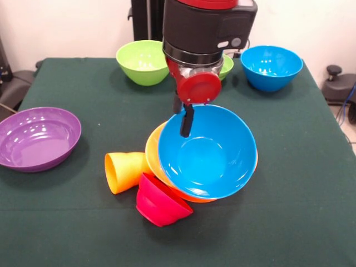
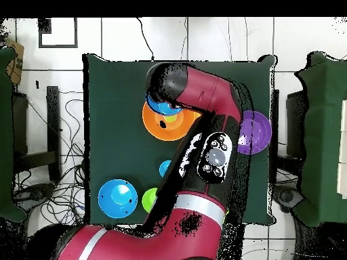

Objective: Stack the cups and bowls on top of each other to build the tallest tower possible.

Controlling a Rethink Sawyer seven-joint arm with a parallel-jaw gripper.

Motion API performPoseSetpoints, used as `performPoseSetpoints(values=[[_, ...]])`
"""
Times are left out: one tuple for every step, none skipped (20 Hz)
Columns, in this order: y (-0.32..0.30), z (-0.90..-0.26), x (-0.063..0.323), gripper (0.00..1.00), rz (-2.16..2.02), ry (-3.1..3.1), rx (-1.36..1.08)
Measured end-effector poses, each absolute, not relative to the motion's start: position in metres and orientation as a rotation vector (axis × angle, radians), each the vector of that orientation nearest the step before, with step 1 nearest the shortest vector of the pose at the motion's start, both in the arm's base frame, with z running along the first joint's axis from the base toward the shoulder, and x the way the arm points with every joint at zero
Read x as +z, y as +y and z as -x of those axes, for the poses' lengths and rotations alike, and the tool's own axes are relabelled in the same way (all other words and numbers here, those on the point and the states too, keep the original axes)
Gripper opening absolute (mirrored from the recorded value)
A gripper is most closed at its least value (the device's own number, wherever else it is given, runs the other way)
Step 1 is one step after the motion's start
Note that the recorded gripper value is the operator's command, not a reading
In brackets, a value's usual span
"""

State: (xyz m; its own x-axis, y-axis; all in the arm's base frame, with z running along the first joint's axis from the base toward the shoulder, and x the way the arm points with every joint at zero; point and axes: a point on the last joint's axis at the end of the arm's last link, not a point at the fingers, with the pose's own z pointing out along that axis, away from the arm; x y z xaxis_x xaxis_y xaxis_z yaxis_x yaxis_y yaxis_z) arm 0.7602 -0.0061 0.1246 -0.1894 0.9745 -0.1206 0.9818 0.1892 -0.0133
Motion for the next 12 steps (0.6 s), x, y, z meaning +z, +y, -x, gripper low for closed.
performPoseSetpoints(values=[[-0.0052,-0.7608,0.1235,1.0,-1.939,2.355,-0.129],[-0.0042,-0.7614,0.1224,1.0,-1.935,2.353,-0.125],[-0.0033,-0.7619,0.1219,1.0,-1.931,2.352,-0.121],[-0.0027,-0.7622,0.1217,1.0,-1.93,2.352,-0.119],[-0.0021,-0.7625,0.1215,1.0,-1.928,2.351,-0.116],[-0.0008,-0.763,0.1208,1.0,-1.925,2.352,-0.111],[-0.0001,-0.7633,0.1206,1.0,-1.924,2.353,-0.109],[0.0003,-0.7634,0.1205,1.0,-1.925,2.353,-0.108],[0.0017,-0.7636,0.12,1.0,-1.924,2.356,-0.104],[0.0022,-0.7636,0.1198,1.0,-1.924,2.357,-0.103],[0.0026,-0.7636,0.1196,1.0,-1.924,2.358,-0.102],[0.003,-0.7636,0.1194,1.0,-1.924,2.358,-0.101]])
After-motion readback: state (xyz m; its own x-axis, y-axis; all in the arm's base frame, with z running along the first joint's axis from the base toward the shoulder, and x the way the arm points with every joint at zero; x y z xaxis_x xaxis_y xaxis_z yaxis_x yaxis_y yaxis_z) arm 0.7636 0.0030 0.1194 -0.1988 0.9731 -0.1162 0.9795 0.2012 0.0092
